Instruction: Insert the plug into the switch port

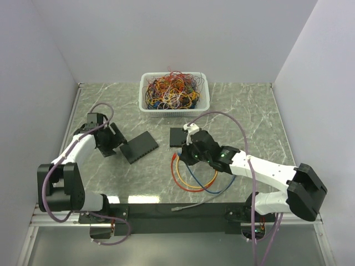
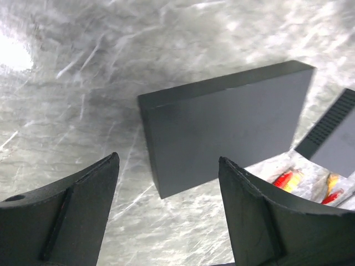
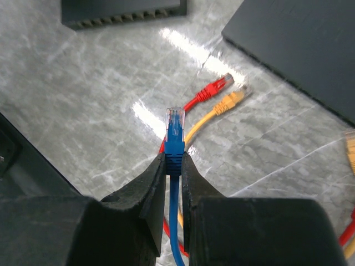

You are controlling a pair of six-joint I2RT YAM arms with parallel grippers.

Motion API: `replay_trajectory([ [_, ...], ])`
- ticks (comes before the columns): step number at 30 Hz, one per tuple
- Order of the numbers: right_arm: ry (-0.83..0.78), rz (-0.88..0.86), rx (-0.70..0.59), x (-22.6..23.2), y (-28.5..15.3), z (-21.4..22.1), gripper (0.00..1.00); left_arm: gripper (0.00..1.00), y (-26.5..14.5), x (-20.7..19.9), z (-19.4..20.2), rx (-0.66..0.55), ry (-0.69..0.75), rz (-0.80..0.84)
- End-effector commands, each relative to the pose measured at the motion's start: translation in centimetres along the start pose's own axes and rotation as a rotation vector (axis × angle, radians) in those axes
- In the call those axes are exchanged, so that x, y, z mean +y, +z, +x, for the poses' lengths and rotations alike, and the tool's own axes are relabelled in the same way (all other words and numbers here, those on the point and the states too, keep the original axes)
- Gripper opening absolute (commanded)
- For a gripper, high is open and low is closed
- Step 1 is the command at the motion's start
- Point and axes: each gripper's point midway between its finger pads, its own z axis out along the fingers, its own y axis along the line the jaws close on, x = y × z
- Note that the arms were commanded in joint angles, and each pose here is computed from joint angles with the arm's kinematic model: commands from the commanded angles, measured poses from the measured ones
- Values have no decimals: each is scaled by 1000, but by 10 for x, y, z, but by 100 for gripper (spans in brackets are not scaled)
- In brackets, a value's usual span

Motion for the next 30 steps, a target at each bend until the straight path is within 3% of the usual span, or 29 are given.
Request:
replay_trajectory([
  [1, -18, -1, 16, 9, 10, 4, 0, 79, -18, -18, -22, -106, 40, 55],
  [6, -59, 13, 48, 24, 28, 7, 0, 81, -30, -49, -67, -280, 40, 154],
  [10, -87, 3, 89, 38, 47, 11, 0, 81, -22, -70, -77, -339, 54, 293],
  [17, -119, -13, 135, 56, 79, 9, 0, 79, 13, -80, -78, -316, 26, 383],
  [21, -150, -12, 153, 67, 97, 4, 0, 78, 39, -71, -66, -262, 3, 375],
  [30, -189, -47, 193, 84, 128, 13, 0, 77, 54, -69, -24, -172, -27, 363],
])
